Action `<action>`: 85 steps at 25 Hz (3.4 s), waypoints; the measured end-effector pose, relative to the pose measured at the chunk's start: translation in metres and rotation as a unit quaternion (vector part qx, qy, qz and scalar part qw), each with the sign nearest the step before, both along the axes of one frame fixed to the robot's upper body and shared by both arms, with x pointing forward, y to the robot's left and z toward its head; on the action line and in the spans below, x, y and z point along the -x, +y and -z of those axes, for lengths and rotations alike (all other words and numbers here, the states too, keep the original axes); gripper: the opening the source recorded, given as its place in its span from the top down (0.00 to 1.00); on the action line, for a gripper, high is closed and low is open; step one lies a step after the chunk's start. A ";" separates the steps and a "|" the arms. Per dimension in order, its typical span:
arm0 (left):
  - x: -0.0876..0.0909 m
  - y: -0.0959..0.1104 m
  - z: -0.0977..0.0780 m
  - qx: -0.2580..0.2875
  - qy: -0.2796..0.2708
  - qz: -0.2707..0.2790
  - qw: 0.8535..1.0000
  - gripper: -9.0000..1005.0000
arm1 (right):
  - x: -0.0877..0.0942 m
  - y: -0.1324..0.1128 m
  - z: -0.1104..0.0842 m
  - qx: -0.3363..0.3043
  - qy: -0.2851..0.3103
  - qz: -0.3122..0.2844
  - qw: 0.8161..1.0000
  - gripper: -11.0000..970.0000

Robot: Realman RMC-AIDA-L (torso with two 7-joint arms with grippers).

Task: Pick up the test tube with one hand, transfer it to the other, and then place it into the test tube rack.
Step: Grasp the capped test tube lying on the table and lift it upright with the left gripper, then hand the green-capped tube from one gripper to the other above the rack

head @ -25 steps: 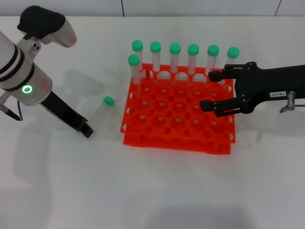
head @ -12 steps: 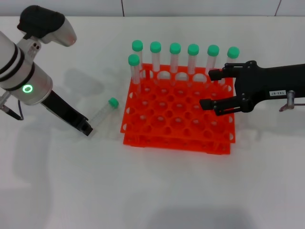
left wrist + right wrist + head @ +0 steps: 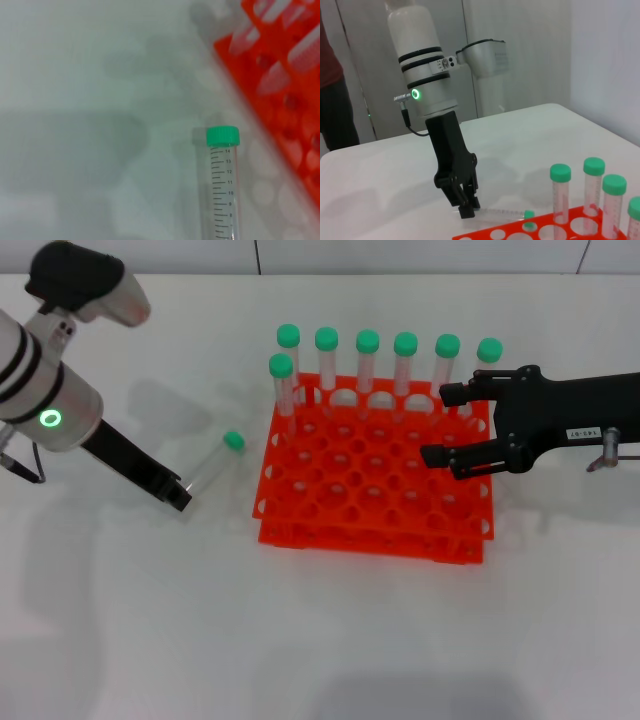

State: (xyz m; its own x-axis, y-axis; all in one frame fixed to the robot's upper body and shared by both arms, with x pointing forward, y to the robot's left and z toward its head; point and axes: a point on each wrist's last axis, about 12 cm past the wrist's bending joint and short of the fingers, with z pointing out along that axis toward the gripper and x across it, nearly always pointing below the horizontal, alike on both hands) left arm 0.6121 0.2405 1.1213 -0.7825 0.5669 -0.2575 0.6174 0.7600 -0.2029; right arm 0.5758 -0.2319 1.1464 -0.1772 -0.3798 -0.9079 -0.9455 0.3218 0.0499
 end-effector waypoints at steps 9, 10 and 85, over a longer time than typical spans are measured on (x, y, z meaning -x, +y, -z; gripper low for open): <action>0.007 0.042 -0.028 0.130 -0.100 -0.061 0.985 0.81 | 0.001 -0.001 -0.001 -0.012 0.000 0.004 1.000 0.12; 0.011 0.052 -0.033 0.156 -0.123 -0.072 0.977 0.81 | 0.001 -0.001 -0.001 -0.012 0.000 0.004 1.000 0.12; 0.002 -0.036 -0.030 0.364 -0.290 0.163 0.870 0.76 | -0.001 -0.022 -0.036 -0.119 -0.064 0.041 0.990 0.13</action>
State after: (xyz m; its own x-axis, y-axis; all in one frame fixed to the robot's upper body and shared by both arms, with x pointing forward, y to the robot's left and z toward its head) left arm 0.6100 0.2041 1.1509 -0.2290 0.2565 -0.9390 0.9352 0.3257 -0.1391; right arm 0.5768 -0.2541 1.1824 -0.0755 -0.1424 -0.9869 -0.9205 0.3905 0.0140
